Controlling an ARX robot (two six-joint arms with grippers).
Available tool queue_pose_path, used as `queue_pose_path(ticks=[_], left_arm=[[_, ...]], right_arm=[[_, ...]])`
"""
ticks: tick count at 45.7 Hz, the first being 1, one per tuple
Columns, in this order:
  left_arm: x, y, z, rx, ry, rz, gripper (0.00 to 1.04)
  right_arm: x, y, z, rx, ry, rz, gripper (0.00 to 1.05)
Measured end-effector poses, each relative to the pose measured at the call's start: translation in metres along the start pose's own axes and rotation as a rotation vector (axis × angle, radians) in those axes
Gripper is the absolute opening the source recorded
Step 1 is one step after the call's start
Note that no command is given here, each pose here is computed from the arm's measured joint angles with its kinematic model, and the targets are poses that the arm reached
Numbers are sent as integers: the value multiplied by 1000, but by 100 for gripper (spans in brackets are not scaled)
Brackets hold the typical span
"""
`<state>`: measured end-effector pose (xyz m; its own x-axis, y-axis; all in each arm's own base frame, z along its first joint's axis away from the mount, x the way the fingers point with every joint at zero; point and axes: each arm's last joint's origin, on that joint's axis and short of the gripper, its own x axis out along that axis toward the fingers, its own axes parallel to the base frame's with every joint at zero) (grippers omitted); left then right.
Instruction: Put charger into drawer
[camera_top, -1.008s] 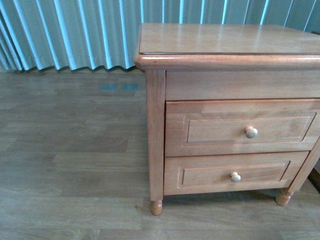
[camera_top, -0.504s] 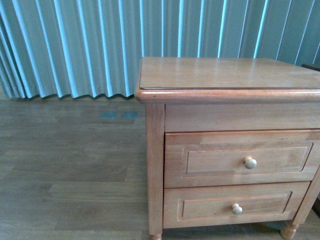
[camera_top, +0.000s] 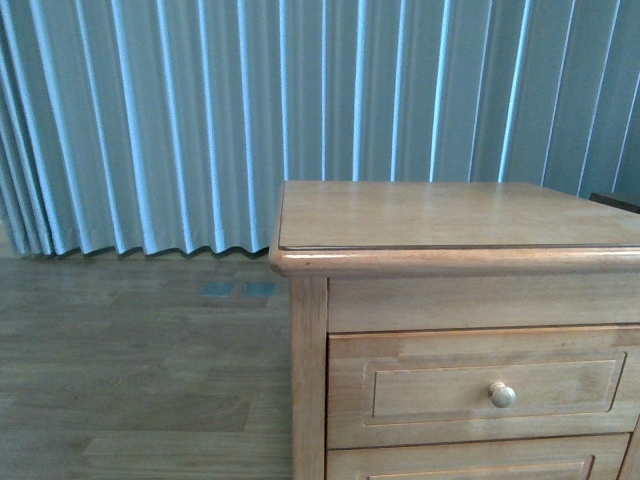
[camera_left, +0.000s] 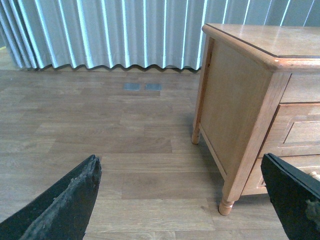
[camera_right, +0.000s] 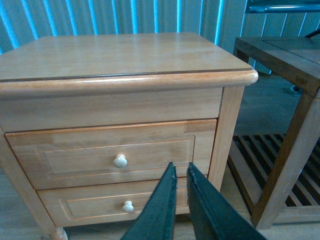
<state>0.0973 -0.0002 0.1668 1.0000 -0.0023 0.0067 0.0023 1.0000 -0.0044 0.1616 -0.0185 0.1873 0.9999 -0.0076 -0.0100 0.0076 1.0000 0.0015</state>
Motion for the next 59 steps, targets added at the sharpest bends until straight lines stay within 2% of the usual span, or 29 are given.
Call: queue_pose_path(ticks=[2,11,15,24,59], left_arm=[[0,0,0,0,0,0,99],[0,0,0,0,0,0,99],[0,0,0,0,0,0,99],[0,0,0,0,0,0,99],[0,0,0,0,0,0,99]], right_arm=[[-4,2,-3,-1,0,2,1],[-17,12,-9,-3,1,-22,2],[-21,17,-11,-4,-2,6,2],[-31,18,-22,-4,-9,4,2],[-51,18,-20,-4,-18,5,2]])
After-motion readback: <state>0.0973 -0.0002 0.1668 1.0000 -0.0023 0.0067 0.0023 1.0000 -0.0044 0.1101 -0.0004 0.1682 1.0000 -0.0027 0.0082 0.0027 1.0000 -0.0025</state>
